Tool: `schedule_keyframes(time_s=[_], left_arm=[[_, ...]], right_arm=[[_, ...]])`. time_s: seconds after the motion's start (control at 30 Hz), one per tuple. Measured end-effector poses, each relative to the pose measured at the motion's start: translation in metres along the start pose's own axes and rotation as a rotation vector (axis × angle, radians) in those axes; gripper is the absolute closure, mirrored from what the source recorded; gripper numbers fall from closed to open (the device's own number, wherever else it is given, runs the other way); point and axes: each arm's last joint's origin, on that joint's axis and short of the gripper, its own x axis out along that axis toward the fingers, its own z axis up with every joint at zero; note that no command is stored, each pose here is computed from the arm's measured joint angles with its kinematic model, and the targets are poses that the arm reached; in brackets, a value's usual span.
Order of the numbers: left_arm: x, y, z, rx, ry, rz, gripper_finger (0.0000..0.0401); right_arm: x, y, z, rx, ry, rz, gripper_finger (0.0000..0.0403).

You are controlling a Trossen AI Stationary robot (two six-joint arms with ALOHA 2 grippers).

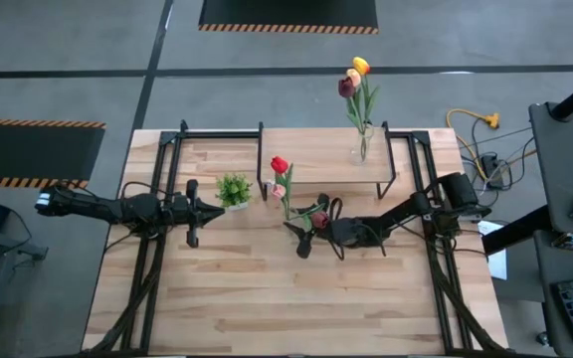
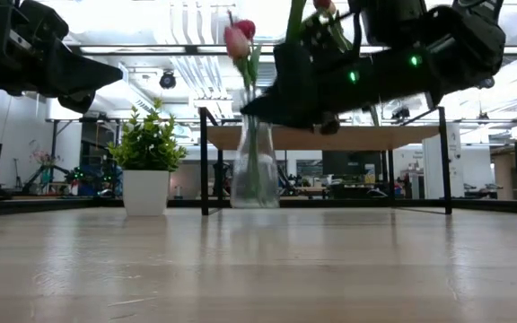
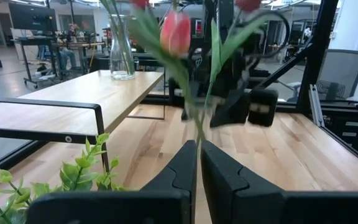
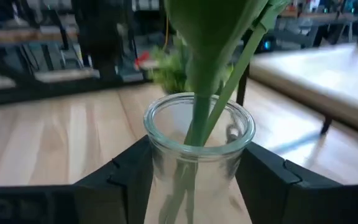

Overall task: Pick and place flowers into a vace then onto a shelf
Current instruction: Put the flower vase on the shelf

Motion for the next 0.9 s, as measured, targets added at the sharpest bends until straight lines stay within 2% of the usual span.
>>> schedule_keyframes(time_s=[0.13, 0.53, 0.9], left_arm=[[0.0, 0.0, 0.0, 0.0, 0.0, 0.0, 0.0396], [0.0, 0.0, 0.0, 0.0, 0.0, 0.0, 0.0396], [0.0, 0.0, 0.0, 0.0, -0.001, 0.0, 0.0396]], right_arm=[[-0.002, 0.001, 0.018, 0.012, -0.052, 0.007, 0.0212], [-0.019, -0.005, 0.073, -0.026, -0.083, 0.009, 0.022], [-0.01, -0.031, 0.123, -0.076, -0.073, -0.088, 0.022]])
